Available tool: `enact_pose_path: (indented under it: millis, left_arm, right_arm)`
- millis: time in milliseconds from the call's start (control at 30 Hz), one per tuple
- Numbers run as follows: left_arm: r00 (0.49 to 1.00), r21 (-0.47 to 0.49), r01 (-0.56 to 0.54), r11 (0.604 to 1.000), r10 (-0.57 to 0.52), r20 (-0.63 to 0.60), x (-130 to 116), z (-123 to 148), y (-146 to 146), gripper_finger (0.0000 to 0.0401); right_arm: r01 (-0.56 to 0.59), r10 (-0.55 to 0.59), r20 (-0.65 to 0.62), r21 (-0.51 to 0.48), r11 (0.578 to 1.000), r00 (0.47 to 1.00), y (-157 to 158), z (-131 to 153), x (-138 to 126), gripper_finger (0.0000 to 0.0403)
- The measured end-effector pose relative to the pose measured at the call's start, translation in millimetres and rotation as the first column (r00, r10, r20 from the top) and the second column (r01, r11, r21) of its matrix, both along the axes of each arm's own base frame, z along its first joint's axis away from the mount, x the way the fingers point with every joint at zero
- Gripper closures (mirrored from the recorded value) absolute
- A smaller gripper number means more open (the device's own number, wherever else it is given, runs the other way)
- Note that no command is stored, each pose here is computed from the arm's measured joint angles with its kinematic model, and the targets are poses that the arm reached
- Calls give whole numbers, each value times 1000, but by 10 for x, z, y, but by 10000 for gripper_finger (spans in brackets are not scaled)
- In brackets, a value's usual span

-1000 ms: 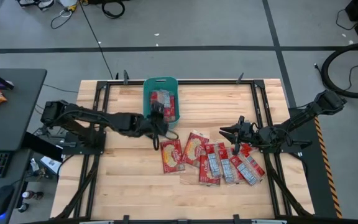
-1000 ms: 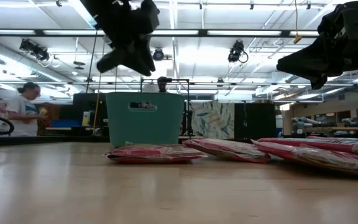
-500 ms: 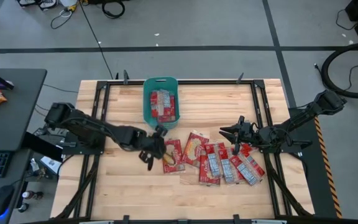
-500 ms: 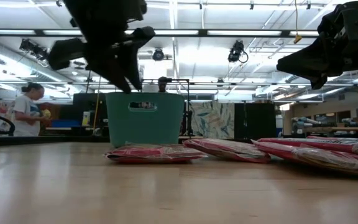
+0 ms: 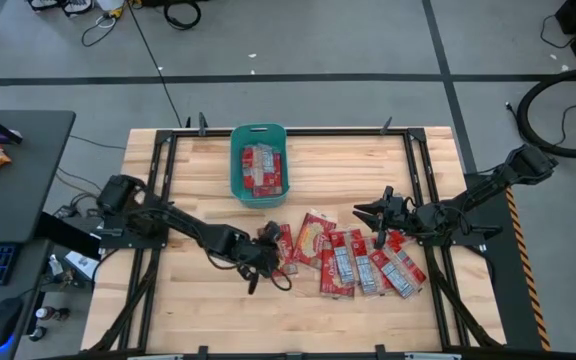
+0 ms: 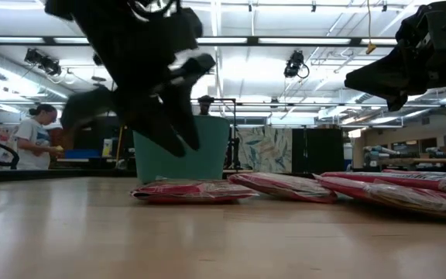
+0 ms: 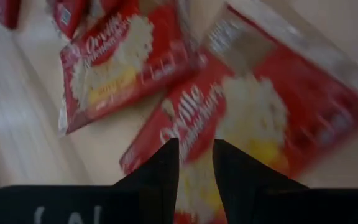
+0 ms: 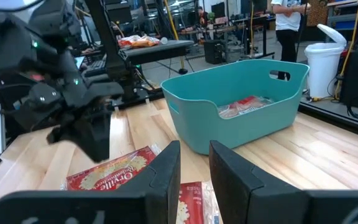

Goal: Sort popcorn bags into baskets
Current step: Put the red popcorn bag into the green bin

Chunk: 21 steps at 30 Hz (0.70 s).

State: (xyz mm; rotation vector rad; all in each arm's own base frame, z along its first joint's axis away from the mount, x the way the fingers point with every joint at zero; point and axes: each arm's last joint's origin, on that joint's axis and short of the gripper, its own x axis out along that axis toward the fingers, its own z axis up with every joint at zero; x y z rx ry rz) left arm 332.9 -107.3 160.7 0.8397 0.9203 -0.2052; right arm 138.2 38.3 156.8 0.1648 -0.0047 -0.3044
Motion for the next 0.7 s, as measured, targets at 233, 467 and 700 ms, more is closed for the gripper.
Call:
enact_pose_path:
  millis: [233,467,700]
  left_arm:
    - [998,25,11,1000,-12,62,93,-76,-39,298]
    - [963,280,250,927,-269,29,184,-22,43,298]
    - [924,398,375,838,-375,-81,260,-157,159,298]
  right_arm:
    - [0,0,0,0,1000,1000,0,0,0,313]
    - [0,0,-1,0,1000,1000,0,-1,0,313]
    - [0,0,0,0,1000,1000,0,0,0,313]
